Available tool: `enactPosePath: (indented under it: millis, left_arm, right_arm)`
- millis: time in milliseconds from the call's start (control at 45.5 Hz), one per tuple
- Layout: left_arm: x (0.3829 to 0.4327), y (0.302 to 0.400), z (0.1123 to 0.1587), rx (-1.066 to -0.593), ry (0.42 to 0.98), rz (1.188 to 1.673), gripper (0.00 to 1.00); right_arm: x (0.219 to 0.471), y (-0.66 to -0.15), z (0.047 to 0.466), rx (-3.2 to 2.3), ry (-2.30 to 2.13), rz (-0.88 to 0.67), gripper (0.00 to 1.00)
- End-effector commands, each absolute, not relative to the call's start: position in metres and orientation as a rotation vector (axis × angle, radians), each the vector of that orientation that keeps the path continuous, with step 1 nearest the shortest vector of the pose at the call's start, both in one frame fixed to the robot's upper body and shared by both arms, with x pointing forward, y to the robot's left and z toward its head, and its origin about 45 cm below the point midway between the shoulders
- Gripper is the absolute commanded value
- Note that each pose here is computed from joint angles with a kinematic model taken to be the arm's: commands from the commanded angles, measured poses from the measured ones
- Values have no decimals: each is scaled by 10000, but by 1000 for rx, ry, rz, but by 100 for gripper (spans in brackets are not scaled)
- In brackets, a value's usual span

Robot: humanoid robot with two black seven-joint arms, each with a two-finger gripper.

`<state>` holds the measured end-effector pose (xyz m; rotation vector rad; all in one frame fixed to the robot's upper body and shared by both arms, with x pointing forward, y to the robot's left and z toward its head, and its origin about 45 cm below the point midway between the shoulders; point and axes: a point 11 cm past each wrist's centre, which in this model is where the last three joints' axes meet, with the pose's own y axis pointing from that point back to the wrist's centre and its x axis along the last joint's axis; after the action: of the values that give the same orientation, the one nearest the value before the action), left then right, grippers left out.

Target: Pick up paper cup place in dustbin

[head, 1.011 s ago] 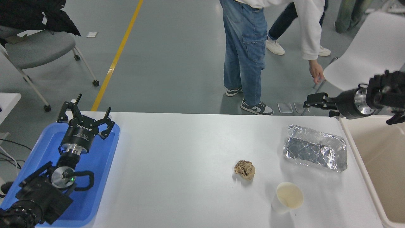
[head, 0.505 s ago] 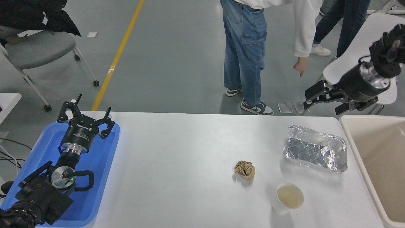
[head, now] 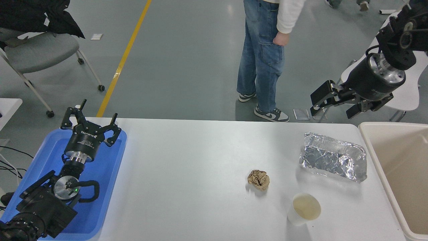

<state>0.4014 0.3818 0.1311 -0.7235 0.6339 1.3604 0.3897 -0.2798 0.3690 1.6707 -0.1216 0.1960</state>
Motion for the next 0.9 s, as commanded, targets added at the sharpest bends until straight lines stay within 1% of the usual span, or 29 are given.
enactPosePath:
  millis: [0, 88, 198, 220, 308, 396, 418, 462, 571, 637, 659, 879]
  left_arm:
    - [4014, 3818, 1311, -723, 634, 1360, 100]
    - [4014, 3818, 1311, -723, 634, 1360, 100]
    - [4014, 3818, 1311, -723, 634, 1360, 100]
    - [4009, 3820, 1305, -723, 635, 1361, 100]
    - [4014, 3818, 1311, -723, 634, 1360, 100]
    - [4014, 3818, 1311, -723, 634, 1360, 100]
    - [4009, 3820, 1305, -723, 635, 1361, 100]
    - [4014, 3819, 1312, -725, 633, 1361, 100]
    - [4014, 3819, 1312, -725, 633, 1361, 100]
    - [4009, 3821, 1306, -724, 634, 1362, 100]
    - [4014, 3819, 1312, -725, 633, 1361, 100]
    - [4014, 3818, 1311, -723, 634, 1360, 100]
  right_arm:
    - [3862, -2670, 3637, 1658, -71, 202, 100]
    - [3822, -2646, 3561, 1653, -44, 188, 100]
    - [3673, -2621, 3414, 1649, 16, 143, 100]
    - [3630, -2621, 3364, 1648, 35, 129, 100]
    - [3475, -2647, 3173, 1644, 97, 75, 100]
    - [3355, -2691, 2965, 1648, 137, 12, 100]
    - [3326, -2701, 2918, 1649, 146, -2, 100]
    - [3282, -2722, 2828, 1649, 161, -28, 100]
    - [3153, -2778, 2589, 1646, 203, -91, 100]
    - [3121, -2825, 2426, 1645, 199, -79, 100]
    - [3109, -2836, 2370, 1646, 198, -74, 100]
    - [2973, -2976, 1865, 1647, 185, -9, 100]
